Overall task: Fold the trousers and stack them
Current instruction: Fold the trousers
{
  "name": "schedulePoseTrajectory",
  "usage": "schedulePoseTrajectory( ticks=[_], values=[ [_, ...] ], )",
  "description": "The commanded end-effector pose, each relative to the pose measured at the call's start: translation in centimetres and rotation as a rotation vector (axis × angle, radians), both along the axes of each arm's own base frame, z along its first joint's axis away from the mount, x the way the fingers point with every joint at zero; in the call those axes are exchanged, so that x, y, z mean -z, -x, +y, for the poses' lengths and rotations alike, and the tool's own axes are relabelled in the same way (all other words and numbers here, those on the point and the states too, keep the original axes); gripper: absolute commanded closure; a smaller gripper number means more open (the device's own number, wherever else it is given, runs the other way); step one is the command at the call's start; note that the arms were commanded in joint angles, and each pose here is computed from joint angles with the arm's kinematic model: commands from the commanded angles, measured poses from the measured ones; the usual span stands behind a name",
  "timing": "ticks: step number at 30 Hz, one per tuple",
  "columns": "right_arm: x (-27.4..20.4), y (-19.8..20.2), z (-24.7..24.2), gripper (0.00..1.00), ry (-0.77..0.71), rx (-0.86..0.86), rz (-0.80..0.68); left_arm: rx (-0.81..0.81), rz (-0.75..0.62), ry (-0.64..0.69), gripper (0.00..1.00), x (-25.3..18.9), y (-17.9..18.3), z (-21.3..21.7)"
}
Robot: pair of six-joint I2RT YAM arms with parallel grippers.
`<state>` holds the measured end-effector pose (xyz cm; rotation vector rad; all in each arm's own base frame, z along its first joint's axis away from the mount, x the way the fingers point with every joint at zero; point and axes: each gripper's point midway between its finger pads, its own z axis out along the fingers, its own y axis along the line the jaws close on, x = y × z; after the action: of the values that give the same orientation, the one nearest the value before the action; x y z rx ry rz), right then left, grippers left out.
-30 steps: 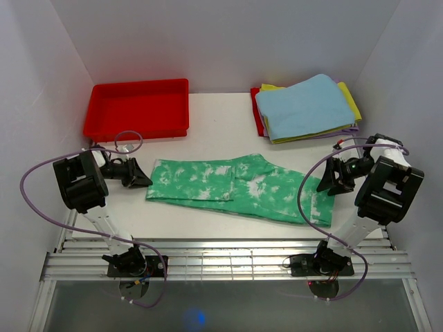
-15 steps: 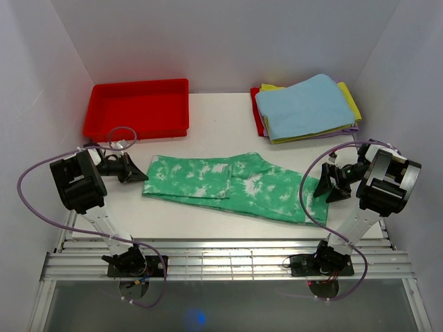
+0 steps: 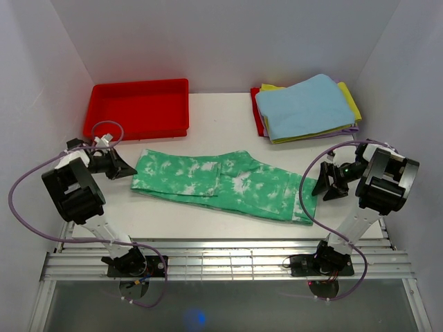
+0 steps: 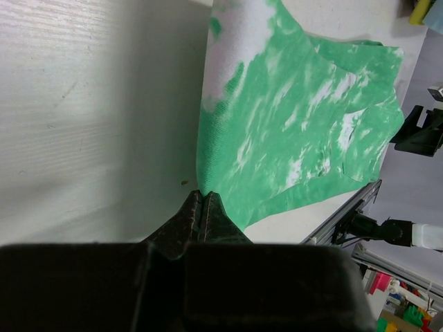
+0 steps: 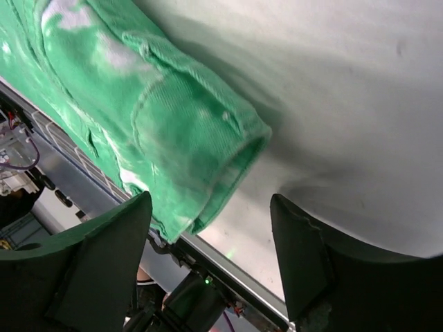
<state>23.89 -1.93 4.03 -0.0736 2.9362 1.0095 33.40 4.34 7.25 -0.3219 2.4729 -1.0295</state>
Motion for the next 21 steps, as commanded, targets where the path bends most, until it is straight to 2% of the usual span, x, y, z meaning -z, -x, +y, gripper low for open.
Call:
schedulePoseTrajectory(
  ticks=[1, 4, 5, 9, 13, 14, 16, 21],
  values=[
    [0.7, -1.0, 1.9, 0.27, -0.053, -0.01, -0.013, -0.001, -0.089, -0.013, 1.0, -2.7, -0.4, 0.2],
    [1.4, -0.9, 3.0, 0.37, -0.057, -0.031, -0.002, 0.012, -0.137, -0.013, 1.0, -4.6, -0.9, 0.2],
    [1.5, -1.1, 3.3, 0.46, -0.055, -0.04, -0.01, 0.018, -0.155, -0.011, 1.0, -5.3, -1.0, 0.2],
    [1.5, -1.8, 3.6, 0.6, -0.067, -0.034, -0.037, 0.051, -0.274, 0.006, 1.0, -10.4, -1.6, -0.6],
    [1.2, -2.6, 4.1, 0.76, -0.08, -0.026, -0.058, 0.121, -0.395, -0.017, 1.0, -15.6, -1.9, -2.9],
    [1.1, -2.9, 4.4, 0.84, -0.085, -0.032, -0.065, 0.137, -0.417, -0.028, 1.0, -16.7, -1.7, -3.7],
    [0.7, -3.5, 4.9, 0.92, -0.097, -0.029, -0.078, 0.198, -0.43, -0.052, 1.0, -17.8, -1.6, -6.1],
    [-0.1, -4.7, 6.8, 0.92, -0.127, -0.05, -0.103, 0.312, -0.414, -0.063, 1.0, -19.1, -0.6, -12.5]
  ],
)
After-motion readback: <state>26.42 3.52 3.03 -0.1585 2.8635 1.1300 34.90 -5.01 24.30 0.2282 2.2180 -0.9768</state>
